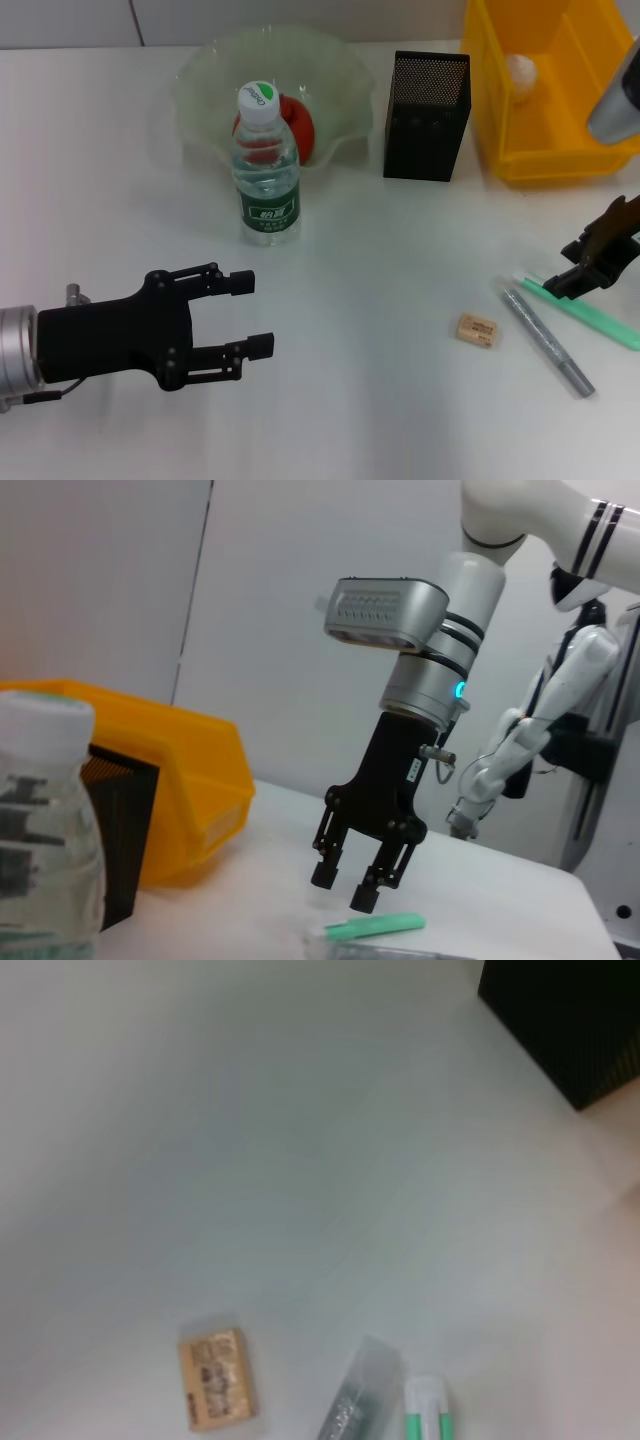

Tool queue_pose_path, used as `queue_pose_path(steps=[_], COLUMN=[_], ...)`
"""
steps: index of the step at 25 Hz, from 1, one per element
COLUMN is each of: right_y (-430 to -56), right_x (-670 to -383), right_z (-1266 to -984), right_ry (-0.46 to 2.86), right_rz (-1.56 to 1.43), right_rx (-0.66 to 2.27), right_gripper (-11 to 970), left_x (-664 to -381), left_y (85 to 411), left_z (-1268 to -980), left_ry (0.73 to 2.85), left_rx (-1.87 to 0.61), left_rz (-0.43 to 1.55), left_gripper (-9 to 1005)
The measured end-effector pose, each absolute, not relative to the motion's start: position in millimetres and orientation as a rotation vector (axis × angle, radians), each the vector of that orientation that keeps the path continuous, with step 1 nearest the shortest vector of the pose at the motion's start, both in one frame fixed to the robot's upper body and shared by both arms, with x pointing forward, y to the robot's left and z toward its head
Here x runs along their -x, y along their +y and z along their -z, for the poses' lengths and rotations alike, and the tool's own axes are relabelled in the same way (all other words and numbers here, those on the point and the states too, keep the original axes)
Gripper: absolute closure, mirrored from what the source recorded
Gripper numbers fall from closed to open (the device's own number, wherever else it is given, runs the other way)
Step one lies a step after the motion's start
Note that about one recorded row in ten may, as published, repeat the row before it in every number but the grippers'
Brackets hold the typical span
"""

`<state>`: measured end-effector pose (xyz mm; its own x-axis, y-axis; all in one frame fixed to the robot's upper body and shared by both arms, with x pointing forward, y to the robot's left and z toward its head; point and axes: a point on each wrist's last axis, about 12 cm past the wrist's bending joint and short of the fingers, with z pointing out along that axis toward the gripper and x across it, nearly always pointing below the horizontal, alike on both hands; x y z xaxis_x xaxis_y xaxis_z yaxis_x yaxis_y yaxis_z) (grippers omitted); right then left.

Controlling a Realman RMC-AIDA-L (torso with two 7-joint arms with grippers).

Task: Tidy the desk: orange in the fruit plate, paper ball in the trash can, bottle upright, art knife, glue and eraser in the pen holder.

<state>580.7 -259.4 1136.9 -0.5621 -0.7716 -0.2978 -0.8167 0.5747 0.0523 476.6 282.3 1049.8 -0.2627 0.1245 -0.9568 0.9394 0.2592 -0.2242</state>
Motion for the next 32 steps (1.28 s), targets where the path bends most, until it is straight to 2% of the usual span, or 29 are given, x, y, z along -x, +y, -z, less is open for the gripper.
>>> queue_pose_path(steps=[4, 11, 32], right_y=[-257.1, -252.8, -240.3], right_x=[-580.4, -580.8, -578.3], right_z=[-1131.8, -1129.4, -1117.9], right_ry=[2.573, 2.565, 2.563], right_rz=[-0.273, -0.262, -0.275], right_rx=[1.329, 1.344, 1.387], right_gripper=[419, 559, 726], left_x=[-477.0, -477.6, -481.7], left_y=[280.4, 279.9, 279.5], left_z=[-1047.0, -1046.4, -1049.0], left_ry=[1.630, 1.633, 1.621], left_rx=[-1.001, -0.997, -0.982], left_rz=[1.108, 1.102, 1.087], left_gripper=[230, 230, 230])
